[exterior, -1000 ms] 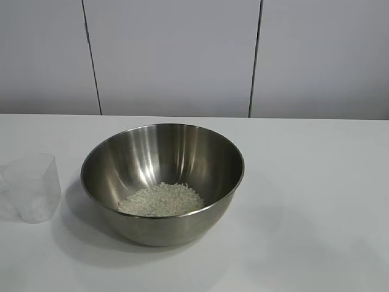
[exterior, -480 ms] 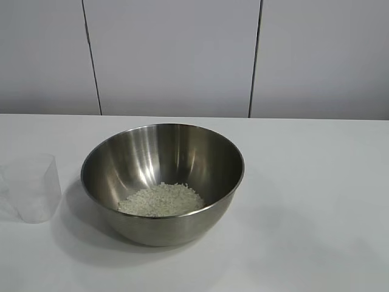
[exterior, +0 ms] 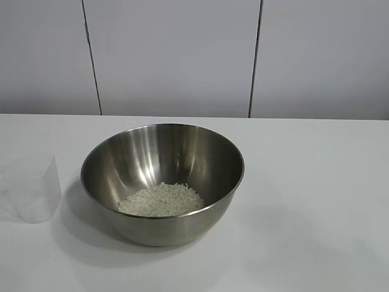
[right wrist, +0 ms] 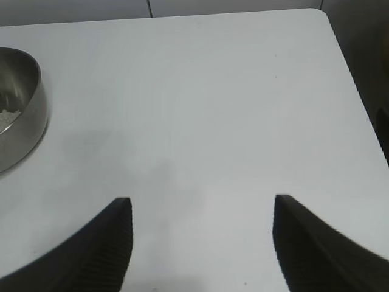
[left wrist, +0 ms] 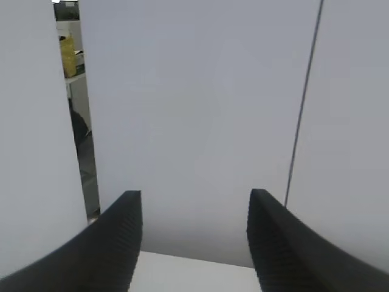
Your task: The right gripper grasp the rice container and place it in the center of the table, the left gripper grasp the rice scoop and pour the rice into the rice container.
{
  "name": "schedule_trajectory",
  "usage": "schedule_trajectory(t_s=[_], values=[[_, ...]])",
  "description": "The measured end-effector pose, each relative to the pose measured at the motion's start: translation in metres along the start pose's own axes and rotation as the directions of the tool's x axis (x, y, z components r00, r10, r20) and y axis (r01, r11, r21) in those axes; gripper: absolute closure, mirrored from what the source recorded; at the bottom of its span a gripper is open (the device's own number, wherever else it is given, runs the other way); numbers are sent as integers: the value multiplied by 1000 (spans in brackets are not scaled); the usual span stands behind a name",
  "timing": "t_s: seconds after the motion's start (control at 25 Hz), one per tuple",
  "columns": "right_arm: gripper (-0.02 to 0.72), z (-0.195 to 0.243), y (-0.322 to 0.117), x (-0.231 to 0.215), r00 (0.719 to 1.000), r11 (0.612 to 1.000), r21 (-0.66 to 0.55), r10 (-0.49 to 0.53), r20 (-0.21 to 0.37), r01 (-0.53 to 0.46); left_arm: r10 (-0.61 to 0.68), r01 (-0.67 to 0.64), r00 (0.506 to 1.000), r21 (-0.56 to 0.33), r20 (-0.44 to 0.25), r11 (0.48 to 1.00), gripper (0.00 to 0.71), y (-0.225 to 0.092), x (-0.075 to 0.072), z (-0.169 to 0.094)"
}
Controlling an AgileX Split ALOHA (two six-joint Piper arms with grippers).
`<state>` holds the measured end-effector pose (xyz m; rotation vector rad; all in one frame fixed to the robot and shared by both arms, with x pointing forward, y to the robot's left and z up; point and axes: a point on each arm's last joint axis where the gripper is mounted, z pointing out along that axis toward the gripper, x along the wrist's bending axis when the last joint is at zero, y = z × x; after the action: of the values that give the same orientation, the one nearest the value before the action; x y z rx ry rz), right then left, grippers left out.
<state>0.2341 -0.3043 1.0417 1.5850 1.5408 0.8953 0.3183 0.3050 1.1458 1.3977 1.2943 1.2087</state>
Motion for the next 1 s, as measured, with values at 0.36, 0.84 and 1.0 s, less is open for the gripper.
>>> schedule_trajectory(t_s=[0.36,0.84,1.0], values=[[252,0,0,0,1000,1000,1,0,0,0,23,-85,983,348,180,933,323,-50,-3,-57],[252,0,0,0,1000,1000,1,0,0,0,-8,-139,958,488,287,862,323,-110,-14,-63],[252,0,0,0,1000,1000,1,0,0,0,9,-146,957,453,291,879,324,-110,-15,-60]])
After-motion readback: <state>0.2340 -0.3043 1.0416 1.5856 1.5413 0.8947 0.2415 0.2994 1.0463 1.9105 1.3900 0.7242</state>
